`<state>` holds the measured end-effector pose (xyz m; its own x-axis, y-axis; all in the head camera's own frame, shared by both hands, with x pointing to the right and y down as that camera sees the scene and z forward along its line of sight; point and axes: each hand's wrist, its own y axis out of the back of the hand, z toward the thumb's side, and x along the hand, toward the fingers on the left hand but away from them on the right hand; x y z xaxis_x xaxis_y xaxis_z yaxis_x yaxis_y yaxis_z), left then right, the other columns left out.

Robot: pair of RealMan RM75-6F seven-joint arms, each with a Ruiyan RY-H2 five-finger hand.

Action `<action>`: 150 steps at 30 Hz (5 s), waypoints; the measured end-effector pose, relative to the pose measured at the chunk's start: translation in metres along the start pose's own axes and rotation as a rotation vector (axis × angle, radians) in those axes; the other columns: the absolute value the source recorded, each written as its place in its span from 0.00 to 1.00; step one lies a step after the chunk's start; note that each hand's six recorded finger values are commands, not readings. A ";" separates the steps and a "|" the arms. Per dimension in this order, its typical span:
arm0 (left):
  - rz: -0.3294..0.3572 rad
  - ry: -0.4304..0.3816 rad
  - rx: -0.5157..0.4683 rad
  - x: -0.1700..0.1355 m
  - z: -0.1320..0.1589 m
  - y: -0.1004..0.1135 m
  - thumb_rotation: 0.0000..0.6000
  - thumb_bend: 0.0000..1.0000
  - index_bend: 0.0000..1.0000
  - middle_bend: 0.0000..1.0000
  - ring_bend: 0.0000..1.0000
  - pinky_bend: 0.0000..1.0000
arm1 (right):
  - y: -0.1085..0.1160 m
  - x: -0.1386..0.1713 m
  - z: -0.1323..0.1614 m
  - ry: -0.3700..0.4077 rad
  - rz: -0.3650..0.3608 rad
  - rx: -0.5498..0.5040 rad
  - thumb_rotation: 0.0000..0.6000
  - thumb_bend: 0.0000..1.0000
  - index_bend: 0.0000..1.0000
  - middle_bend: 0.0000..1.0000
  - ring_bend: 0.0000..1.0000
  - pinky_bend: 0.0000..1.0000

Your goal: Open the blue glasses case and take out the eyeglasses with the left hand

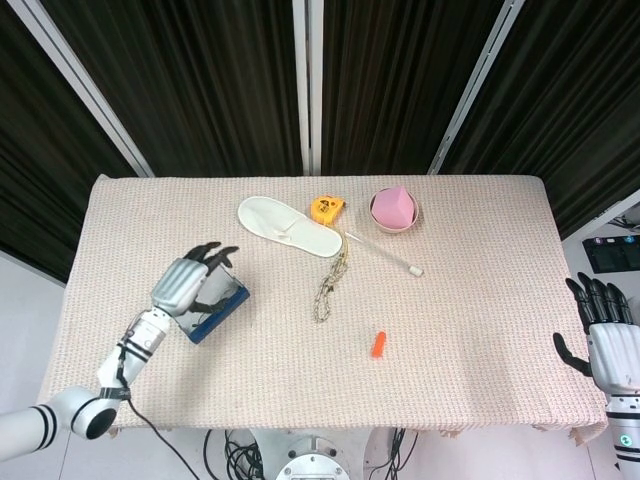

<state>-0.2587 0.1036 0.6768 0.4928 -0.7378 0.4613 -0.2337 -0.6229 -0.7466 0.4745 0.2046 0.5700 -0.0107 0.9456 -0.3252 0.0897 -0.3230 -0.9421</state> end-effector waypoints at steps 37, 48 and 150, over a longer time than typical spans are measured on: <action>-0.278 -0.041 0.320 0.013 -0.001 -0.056 1.00 0.37 0.35 0.00 0.00 0.01 | -0.002 -0.002 -0.004 -0.011 0.006 -0.010 1.00 0.31 0.00 0.00 0.00 0.00; -0.280 0.062 0.254 0.021 -0.013 -0.053 1.00 0.36 0.31 0.00 0.00 0.00 | -0.003 -0.002 -0.005 -0.015 0.004 -0.014 1.00 0.31 0.00 0.00 0.00 0.00; -0.508 0.306 0.334 -0.020 -0.008 -0.016 1.00 0.18 0.00 0.00 0.00 0.00 | -0.008 -0.005 0.010 0.031 -0.004 -0.016 1.00 0.31 0.00 0.00 0.00 0.00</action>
<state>-0.2718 0.1257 0.6836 0.2018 -0.4462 0.8719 0.2598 -0.8339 -0.4869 0.4641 0.2027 0.5787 0.0194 0.9476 -0.3188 0.1056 -0.3190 -0.9419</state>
